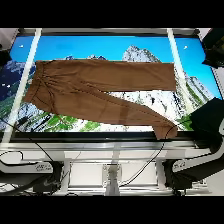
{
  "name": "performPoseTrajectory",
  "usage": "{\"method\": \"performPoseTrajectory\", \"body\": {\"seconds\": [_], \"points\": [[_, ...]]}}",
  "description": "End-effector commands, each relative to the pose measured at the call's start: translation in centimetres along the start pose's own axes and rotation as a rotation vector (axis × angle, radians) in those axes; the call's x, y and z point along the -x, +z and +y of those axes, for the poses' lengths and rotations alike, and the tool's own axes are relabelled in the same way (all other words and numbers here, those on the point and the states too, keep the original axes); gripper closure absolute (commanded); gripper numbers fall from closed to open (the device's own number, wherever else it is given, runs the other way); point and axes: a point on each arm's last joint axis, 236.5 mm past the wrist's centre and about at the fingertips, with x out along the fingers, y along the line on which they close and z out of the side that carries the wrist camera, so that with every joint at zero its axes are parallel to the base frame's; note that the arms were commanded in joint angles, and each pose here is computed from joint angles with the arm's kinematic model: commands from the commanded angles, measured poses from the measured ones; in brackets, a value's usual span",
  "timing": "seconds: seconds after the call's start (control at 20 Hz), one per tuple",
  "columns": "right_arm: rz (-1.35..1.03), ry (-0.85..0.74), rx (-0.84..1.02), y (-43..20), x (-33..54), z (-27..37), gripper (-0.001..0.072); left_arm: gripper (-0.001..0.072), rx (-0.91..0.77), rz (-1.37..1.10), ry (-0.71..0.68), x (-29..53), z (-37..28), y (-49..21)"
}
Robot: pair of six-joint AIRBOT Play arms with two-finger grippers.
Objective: Fold the clothes and pants, and hang the long-sleeved shirts on hangers.
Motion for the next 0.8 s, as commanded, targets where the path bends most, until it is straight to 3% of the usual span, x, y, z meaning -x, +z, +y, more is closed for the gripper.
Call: {"method": "performPoseTrajectory", "body": {"seconds": [0.0,0.25,0.5,0.55,0.6,0.65,0.75], "points": [[0.176,0.014,0.003,-5.9,3.7,1.5,0.0704,0.0673,-0.079,0.213,0.045,5.0,2.1,-4.8],[0.191,-0.065,-0.025,-14.2,8.2,2.4,0.0703,0.0673,-0.094,0.285,0.031,9.4,2.6,-10.1],[0.187,-0.101,-0.186,-27.3,6.9,3.1,0.0701,0.0672,-0.021,0.272,0.107,13.3,4.4,-12.3],[0.146,-0.115,-0.217,-28.3,5.6,2.9,0.0586,0.0672,-0.012,0.275,0.098,13.0,4.3,-12.5],[0.11,-0.128,-0.266,-28.8,4.4,2.5,0.0376,0.0672,0.011,0.272,0.073,12.6,3.7,-12.7],[0.116,-0.129,-0.307,-29.7,3.2,2.2,0.0265,0.0672,0.041,0.254,0.033,12.0,2.8,-12.6],[0.223,-0.103,-0.341,-32.3,1.3,2.3,0.0261,0.0672,0.097,0.225,-0.033,11.2,1.2,-12.4]]}}
